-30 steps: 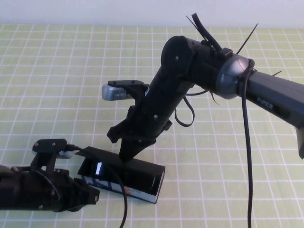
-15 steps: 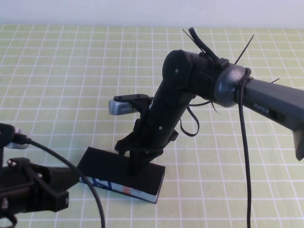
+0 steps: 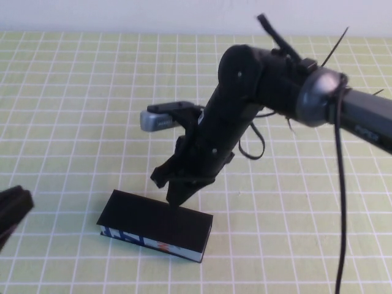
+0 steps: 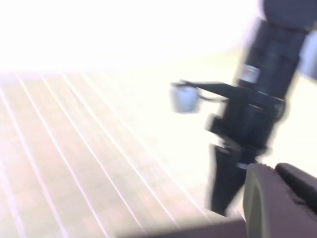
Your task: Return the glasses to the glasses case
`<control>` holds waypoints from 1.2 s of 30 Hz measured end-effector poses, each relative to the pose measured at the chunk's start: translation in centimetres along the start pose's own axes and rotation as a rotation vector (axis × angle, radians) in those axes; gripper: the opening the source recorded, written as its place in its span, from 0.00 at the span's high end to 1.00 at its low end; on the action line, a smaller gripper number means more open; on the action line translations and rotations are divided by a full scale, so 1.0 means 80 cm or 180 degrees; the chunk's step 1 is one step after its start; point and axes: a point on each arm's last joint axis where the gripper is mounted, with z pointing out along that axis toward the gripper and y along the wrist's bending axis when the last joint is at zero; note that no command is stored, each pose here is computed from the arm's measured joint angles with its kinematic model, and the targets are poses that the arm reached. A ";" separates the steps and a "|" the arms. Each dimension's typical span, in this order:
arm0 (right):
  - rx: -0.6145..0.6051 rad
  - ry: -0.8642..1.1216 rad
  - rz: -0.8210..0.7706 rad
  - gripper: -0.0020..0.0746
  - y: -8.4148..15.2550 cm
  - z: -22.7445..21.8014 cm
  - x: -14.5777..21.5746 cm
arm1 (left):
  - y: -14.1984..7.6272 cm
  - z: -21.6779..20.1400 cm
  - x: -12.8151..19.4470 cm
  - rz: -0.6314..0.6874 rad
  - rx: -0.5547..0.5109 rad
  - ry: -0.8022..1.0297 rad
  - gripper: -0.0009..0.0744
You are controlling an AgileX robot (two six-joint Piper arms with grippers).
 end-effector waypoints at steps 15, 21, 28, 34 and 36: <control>0.0616 -0.1499 -0.0184 0.99 0.109 -0.233 0.196 | 0.009 -0.038 0.070 0.0336 -0.0574 -0.0887 0.99; 0.0691 -0.2001 -0.0147 0.99 0.114 -0.245 0.307 | 0.026 -0.016 0.122 0.0219 -0.0775 -0.0653 0.99; 0.0648 -0.2483 -0.0212 0.99 0.107 -0.229 0.384 | 0.034 -0.011 0.138 0.0170 -0.0903 -0.0642 0.99; 0.0607 -0.3205 -0.0287 0.99 0.089 -0.202 0.423 | 0.034 -0.011 0.139 0.0169 -0.0899 -0.0632 0.99; 0.0601 -0.3344 -0.0280 0.99 0.080 -0.188 0.430 | 0.034 -0.011 0.139 0.0169 -0.0899 -0.0632 0.99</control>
